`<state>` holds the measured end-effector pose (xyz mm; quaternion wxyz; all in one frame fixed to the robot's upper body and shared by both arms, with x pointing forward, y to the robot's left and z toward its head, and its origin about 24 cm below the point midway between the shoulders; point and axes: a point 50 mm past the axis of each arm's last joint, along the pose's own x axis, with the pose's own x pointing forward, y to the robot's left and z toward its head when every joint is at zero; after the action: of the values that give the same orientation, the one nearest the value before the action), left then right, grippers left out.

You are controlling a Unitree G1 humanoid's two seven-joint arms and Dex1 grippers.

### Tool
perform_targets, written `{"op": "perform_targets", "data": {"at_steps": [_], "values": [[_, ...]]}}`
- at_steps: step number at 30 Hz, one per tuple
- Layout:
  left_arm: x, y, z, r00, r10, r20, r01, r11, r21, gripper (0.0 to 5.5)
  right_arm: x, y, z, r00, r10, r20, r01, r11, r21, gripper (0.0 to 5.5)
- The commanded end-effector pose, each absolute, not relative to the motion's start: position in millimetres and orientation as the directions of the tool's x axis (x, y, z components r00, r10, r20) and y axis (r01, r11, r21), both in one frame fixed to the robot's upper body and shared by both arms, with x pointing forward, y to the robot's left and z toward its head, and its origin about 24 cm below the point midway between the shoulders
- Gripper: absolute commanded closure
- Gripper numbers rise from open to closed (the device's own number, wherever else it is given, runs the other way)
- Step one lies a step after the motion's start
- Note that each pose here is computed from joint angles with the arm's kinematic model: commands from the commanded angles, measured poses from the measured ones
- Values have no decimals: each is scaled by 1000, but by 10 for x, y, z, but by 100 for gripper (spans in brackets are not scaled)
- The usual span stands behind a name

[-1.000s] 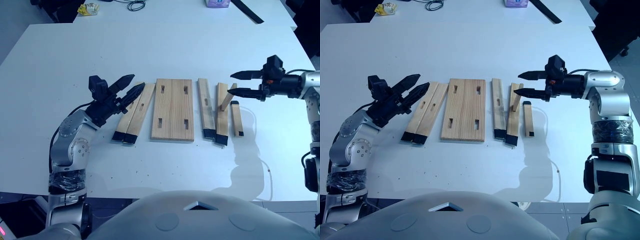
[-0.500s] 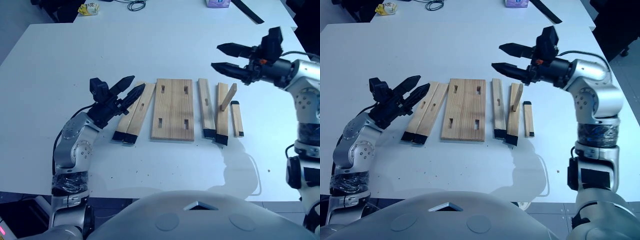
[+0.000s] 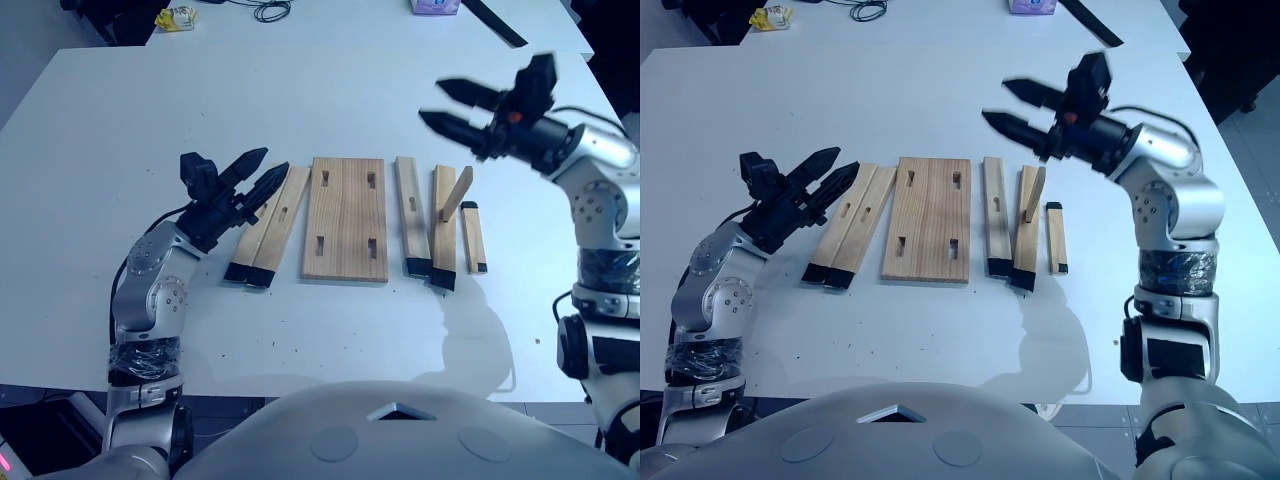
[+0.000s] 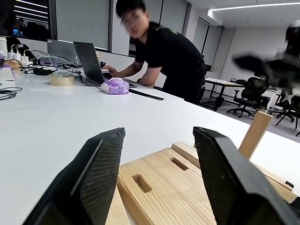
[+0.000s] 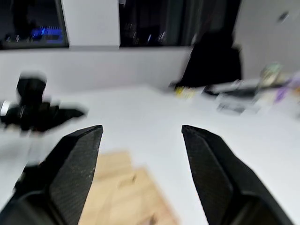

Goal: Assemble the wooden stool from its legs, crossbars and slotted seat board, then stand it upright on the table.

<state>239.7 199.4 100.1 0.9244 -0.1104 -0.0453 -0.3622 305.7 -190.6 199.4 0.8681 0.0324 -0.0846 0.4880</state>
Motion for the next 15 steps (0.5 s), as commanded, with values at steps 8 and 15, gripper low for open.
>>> {"op": "perform_targets", "data": {"at_steps": [8, 15], "values": [[2432, 1979, 1007, 740, -651, 171, 673, 719, -173, 281, 2972, -2044, 901, 557, 761, -333, -813, 582, -31, 239], [2439, 2026, 1014, 744, -648, 164, 669, 724, -170, 281, 3030, -1952, 1045, 575, 791, -209, -812, 584, -23, 239]]}}
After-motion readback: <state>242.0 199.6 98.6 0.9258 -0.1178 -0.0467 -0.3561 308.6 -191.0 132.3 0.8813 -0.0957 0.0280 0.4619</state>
